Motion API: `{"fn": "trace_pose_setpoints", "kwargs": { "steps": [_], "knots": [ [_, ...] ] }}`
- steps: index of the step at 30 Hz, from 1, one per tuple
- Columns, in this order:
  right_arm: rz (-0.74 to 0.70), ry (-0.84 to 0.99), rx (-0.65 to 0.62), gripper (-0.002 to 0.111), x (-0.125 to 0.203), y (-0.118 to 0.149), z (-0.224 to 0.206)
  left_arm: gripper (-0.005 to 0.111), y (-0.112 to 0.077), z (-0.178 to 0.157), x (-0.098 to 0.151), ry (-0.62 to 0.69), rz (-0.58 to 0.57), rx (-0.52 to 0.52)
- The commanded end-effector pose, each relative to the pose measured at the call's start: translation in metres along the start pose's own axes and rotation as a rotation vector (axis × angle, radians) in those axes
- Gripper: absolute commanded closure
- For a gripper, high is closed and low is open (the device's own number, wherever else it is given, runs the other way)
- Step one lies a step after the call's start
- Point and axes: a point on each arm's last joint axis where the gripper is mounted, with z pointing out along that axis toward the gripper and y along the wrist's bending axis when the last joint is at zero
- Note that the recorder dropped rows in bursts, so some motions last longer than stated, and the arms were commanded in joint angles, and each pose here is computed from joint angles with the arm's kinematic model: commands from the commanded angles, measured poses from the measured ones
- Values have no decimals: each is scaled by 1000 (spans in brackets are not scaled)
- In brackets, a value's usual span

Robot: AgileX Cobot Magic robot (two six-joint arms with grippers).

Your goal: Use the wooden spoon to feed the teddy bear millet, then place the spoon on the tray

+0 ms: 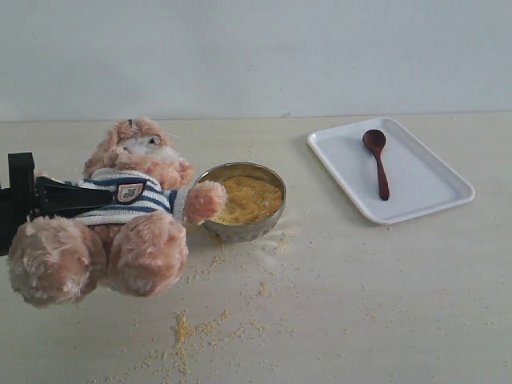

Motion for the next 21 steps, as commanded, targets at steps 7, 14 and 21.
{"fn": "trace_pose_setpoints", "kwargs": {
  "steps": [7,14,21],
  "knots": [
    [144,6,-244,108,63,43,-24,102,-4,0,-2,-8,5,37],
    [529,31,-256,108,65,42,-33,102,-4,0,-2,-8,7,37],
    [617,-158,-261,108,42,19,-78,102,-4,0,-2,-10,7,37]
  ]
}}
